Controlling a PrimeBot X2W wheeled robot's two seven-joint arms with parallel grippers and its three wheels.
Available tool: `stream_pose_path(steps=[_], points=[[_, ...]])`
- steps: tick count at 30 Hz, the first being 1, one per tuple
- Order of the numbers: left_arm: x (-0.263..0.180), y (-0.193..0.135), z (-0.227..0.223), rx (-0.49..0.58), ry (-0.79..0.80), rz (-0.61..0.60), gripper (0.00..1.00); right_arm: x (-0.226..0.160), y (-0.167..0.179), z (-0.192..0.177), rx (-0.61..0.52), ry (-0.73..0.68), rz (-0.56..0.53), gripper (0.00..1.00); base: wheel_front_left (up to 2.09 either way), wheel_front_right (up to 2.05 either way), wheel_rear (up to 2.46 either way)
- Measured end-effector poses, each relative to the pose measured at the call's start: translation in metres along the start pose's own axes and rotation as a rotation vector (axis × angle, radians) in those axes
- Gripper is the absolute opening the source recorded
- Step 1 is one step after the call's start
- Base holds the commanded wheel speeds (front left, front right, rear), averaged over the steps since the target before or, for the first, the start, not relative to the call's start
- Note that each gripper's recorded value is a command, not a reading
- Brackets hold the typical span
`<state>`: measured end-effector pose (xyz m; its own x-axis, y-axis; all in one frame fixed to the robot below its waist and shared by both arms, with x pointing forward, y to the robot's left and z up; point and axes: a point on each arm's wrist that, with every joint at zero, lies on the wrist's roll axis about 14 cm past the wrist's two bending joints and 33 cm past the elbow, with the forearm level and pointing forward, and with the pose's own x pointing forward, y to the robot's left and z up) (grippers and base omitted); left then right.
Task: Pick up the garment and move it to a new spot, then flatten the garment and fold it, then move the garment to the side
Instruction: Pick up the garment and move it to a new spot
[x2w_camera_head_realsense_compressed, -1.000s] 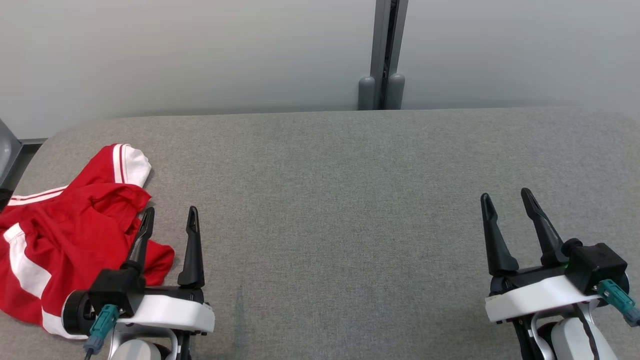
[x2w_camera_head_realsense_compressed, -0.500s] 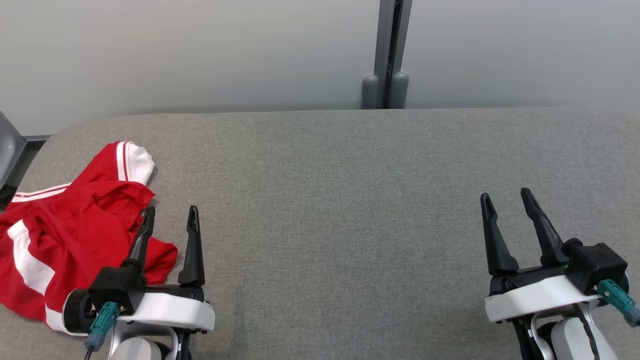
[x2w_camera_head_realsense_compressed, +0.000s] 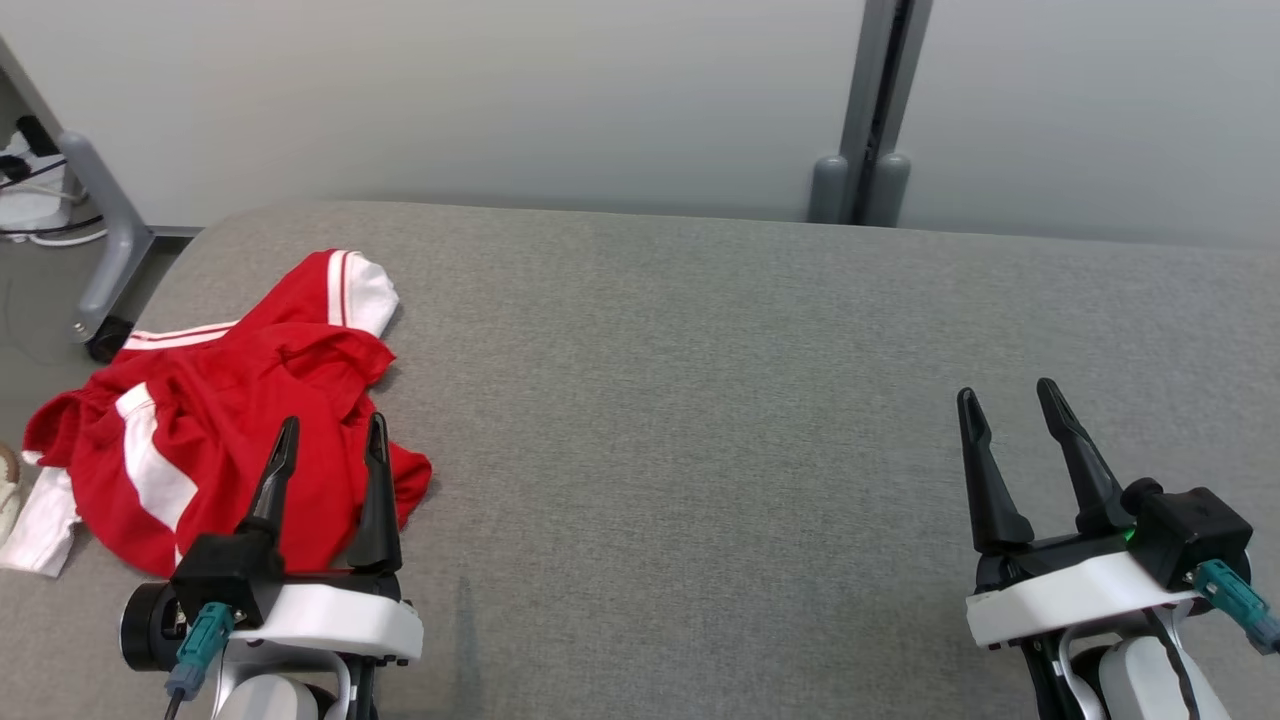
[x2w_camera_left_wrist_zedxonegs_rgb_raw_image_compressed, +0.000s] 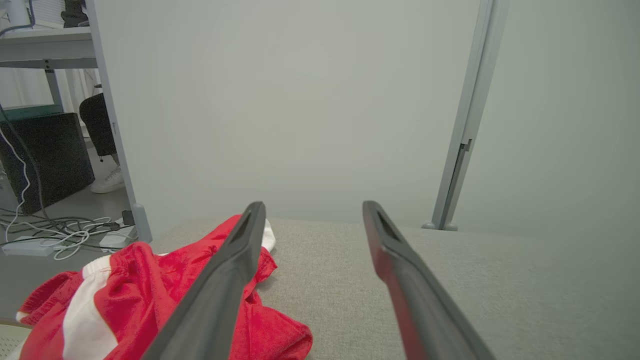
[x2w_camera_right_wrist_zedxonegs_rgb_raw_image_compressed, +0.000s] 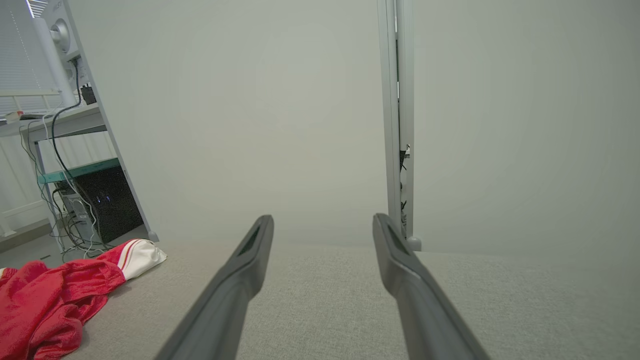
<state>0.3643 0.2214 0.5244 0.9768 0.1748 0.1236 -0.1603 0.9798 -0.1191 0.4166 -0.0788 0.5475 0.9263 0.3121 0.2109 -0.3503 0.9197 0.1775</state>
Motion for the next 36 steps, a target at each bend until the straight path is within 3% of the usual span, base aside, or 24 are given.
stream_pose_path(steps=[20, 29, 36], points=[[-0.059, 0.095, 0.011, 0.032, -0.007, 0.285, 1.0, 0.028, 0.1, -0.029, 0.098, 0.067, 0.276, 1.0, 0.0, 0.0, 0.0], [-0.069, 0.106, 0.004, -0.01, 0.012, 0.3, 1.0, 0.029, 0.112, -0.03, 0.102, 0.071, 0.308, 1.0, 0.0, 0.0, 0.0], [-0.041, 0.123, 0.015, 0.036, 0.04, 0.261, 1.0, 0.03, 0.117, -0.033, 0.132, 0.075, 0.324, 1.0, 0.0, 0.0, 0.0]])
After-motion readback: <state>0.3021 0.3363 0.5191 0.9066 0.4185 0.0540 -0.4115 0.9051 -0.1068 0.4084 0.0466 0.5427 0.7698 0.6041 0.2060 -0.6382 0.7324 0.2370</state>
